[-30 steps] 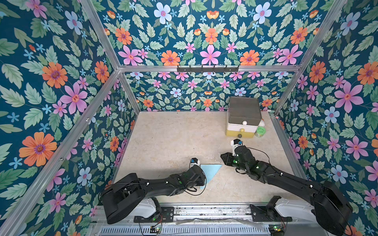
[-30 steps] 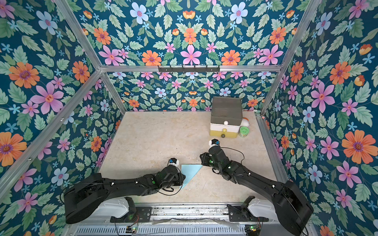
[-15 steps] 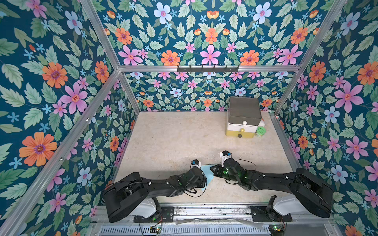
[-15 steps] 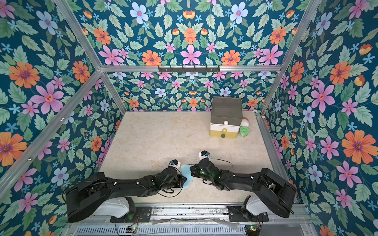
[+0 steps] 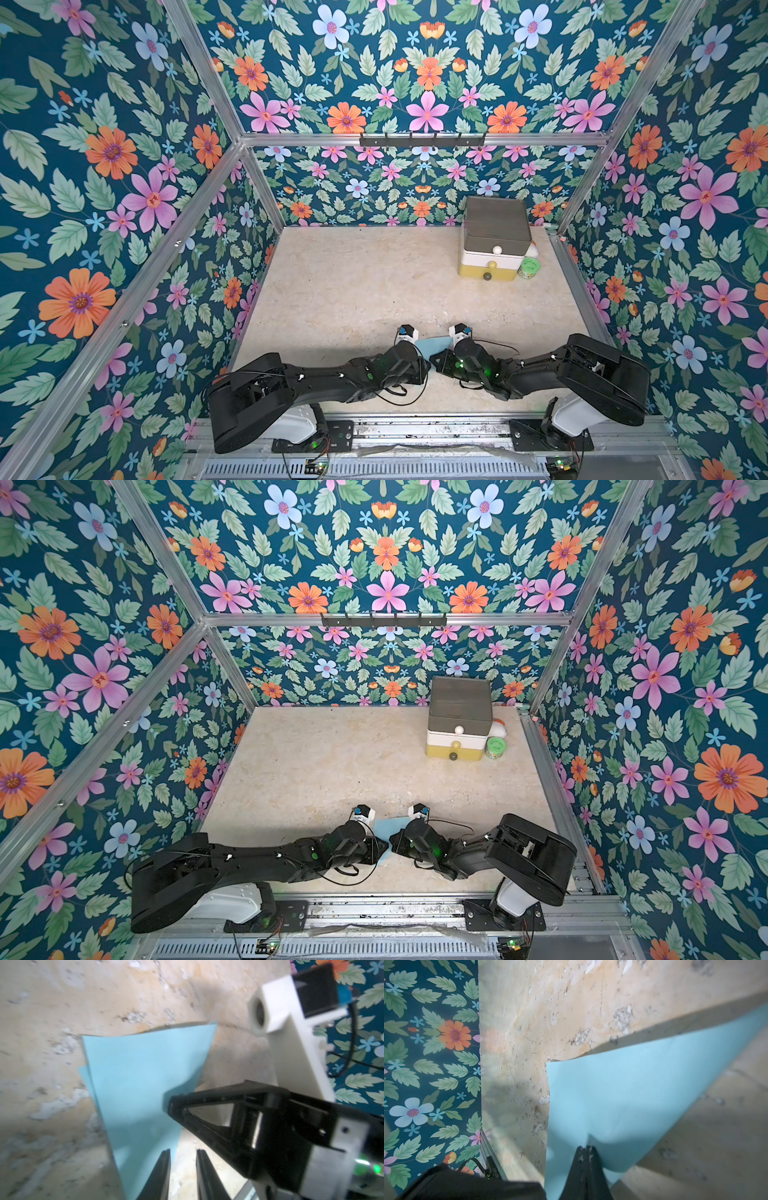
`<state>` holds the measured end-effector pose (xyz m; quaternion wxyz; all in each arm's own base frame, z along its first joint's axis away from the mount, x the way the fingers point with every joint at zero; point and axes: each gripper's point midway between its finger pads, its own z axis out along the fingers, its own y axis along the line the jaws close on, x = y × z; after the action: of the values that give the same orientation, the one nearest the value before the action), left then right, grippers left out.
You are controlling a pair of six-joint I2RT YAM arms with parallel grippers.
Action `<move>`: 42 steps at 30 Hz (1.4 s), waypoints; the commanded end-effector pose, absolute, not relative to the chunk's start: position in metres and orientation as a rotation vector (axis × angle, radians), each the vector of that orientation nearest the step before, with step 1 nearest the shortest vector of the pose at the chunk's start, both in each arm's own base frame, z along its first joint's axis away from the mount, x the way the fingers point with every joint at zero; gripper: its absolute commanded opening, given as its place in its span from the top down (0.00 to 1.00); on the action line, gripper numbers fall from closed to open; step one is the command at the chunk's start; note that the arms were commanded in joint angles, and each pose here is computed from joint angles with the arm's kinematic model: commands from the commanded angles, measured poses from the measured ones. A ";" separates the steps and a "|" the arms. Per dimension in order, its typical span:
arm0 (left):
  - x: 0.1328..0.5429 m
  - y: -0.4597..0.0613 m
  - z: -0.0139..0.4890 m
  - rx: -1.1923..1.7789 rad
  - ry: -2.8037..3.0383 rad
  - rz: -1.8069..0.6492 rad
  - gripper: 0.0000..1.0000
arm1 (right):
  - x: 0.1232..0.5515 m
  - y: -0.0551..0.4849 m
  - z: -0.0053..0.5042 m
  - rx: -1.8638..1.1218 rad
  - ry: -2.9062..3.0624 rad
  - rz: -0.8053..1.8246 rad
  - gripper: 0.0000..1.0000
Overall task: Fold the square paper diagonally
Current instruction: Fold the paper at the center of the board.
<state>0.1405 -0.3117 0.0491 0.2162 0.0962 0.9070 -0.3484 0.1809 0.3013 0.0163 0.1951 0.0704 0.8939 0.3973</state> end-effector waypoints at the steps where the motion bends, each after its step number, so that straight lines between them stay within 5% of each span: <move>1: 0.127 -0.308 0.036 0.282 2.552 -0.919 0.74 | 0.181 0.296 0.013 0.248 2.500 1.112 1.00; 10: 0.118 -0.269 -0.019 0.190 2.723 -0.674 0.81 | 0.177 0.291 0.006 0.277 2.507 1.128 1.00; 25: 0.104 -0.264 -0.023 0.227 2.750 -0.697 0.85 | 0.186 0.303 0.050 0.208 2.440 1.145 0.98; 42: 0.101 -0.259 -0.030 0.219 2.765 -0.689 0.87 | 0.178 0.268 -0.008 0.357 2.532 1.067 1.00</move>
<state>0.1206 -0.3017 0.0113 0.1944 0.0613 0.9191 -0.3373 0.1800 0.2892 0.0135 0.1907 0.1106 0.8789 0.4231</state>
